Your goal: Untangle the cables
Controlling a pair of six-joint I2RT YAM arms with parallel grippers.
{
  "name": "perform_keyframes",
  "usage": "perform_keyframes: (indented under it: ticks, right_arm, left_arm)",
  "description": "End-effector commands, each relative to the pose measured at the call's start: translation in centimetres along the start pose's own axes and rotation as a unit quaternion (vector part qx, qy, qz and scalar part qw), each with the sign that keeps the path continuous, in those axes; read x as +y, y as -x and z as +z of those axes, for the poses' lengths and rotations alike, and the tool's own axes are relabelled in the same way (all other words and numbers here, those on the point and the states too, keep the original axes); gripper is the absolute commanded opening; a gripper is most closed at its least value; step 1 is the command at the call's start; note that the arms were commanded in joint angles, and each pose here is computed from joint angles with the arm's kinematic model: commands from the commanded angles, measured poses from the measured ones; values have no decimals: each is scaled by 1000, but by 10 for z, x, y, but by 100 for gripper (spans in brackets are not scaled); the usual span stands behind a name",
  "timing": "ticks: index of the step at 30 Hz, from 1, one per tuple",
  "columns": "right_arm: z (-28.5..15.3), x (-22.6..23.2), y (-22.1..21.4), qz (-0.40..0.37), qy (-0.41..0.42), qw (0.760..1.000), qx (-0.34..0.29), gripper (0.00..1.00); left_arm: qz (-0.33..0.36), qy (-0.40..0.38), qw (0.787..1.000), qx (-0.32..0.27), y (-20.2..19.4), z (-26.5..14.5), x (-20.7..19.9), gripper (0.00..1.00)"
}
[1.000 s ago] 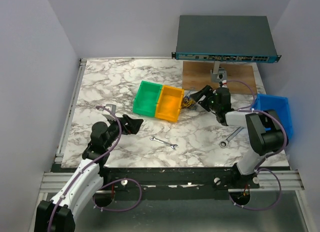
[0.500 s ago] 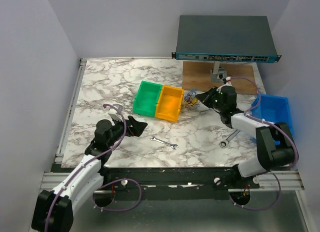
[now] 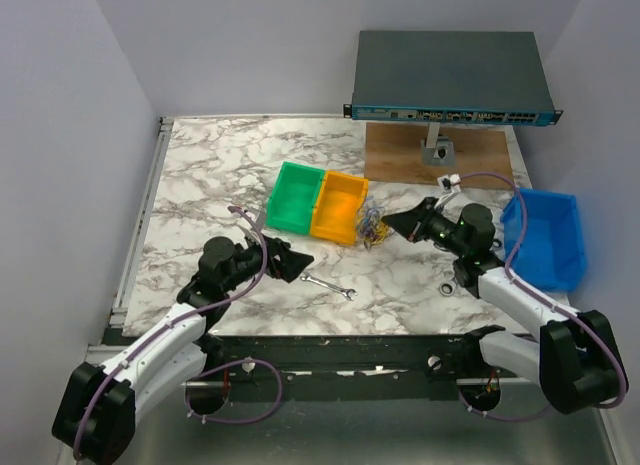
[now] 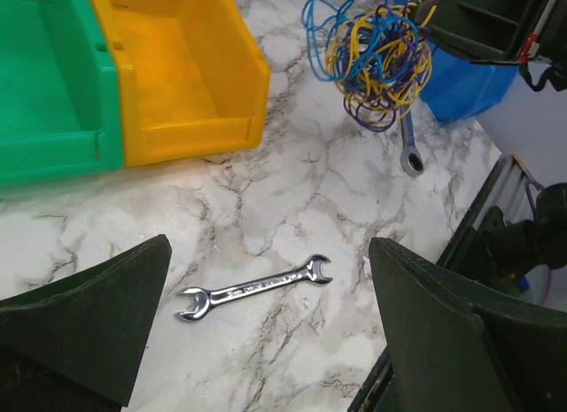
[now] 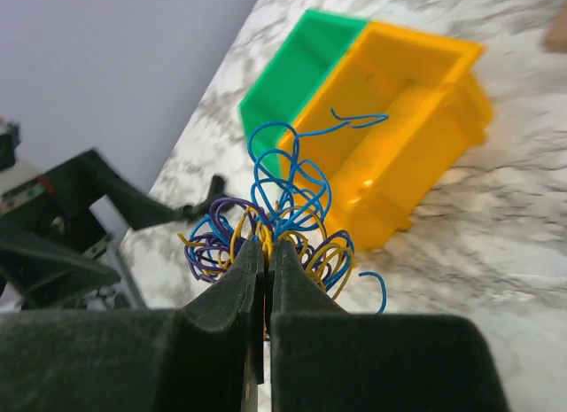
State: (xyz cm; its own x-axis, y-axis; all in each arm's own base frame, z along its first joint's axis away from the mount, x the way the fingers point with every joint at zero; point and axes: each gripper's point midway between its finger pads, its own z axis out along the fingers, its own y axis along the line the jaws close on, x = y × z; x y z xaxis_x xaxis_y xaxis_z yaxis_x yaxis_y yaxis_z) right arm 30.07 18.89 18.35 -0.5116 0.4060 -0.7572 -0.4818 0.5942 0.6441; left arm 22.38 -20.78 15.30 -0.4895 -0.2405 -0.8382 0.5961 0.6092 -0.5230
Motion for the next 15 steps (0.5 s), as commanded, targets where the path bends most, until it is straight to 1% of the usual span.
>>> perform_keyframes:
  ticks: [1,4,6,12,15]
  right_arm:
    - [-3,54,-36,-47,151,986,52,0]
    - [3,68,-56,-64,171,980,77,0]
    - [5,79,-61,-75,183,976,89,0]
    - [-1,99,-66,-79,207,971,89,1]
    - [0,109,-68,-67,219,969,94,1]
  left_arm:
    - [39,-84,996,-2,9,5,-36,99]
    - [43,-94,995,8,5,9,-41,99]
    - [44,-99,994,15,3,12,-45,98]
    - [50,-112,992,26,-2,19,-55,99]
    - [53,-124,990,41,-8,23,-62,99]
